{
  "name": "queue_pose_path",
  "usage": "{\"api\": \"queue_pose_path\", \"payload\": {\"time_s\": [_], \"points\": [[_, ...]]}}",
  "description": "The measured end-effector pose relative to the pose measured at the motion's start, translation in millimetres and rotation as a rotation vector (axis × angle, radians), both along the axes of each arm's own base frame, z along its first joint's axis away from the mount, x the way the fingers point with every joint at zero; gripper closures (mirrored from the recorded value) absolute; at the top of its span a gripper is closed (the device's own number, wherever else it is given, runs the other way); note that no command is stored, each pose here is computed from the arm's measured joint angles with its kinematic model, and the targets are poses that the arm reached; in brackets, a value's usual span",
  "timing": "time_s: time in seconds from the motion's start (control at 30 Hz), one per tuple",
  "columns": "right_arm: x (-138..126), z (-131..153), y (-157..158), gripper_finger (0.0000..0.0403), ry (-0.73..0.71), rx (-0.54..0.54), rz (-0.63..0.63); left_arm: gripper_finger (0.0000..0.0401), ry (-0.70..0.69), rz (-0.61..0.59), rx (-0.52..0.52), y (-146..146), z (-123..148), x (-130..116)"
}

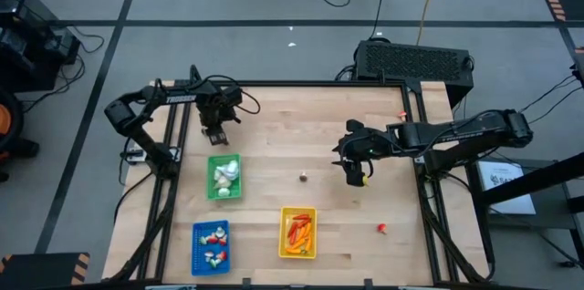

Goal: Sort produce into baskets
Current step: Put the brown mushroom into the blue basket

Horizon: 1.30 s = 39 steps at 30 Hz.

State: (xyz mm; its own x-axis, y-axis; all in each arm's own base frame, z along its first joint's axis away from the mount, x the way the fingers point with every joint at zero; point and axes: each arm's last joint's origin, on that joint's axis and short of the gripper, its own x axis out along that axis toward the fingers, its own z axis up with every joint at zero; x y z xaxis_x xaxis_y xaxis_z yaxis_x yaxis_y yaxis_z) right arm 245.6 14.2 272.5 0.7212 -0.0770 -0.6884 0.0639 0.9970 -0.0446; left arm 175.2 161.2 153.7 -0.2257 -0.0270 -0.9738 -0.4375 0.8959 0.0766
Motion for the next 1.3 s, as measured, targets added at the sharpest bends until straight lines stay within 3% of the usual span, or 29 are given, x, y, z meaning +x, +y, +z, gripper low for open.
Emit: {"api": "queue_pose_path", "payload": {"time_s": [0.3, 0.67, 0.87, 1.3], "points": [[0.0, 0.0, 0.0, 0.0234, 0.001, 0.002, -0.001, 0.0276, 0.014, -0.101, 0.021, -1.0, -7.6, -2.5], [0.8, 0.8, 0.1, 0.0234, -0.01, 0.004, -0.002, 0.0276, 0.044, -0.141, 0.04, -0.2, -7.3, -3.4], [1.0, 0.9, 0.1, 0.0234, -0.013, 0.004, -0.002, 0.0276, 0.004, -0.127, -0.011, -1.5, -9.2, -2.1], [1.0, 0.8, 0.0, 0.0234, -0.012, 0.003, -0.002, 0.0276, 0.116, -0.132, -0.078, 1.9, -32.6, -0.1]]}}
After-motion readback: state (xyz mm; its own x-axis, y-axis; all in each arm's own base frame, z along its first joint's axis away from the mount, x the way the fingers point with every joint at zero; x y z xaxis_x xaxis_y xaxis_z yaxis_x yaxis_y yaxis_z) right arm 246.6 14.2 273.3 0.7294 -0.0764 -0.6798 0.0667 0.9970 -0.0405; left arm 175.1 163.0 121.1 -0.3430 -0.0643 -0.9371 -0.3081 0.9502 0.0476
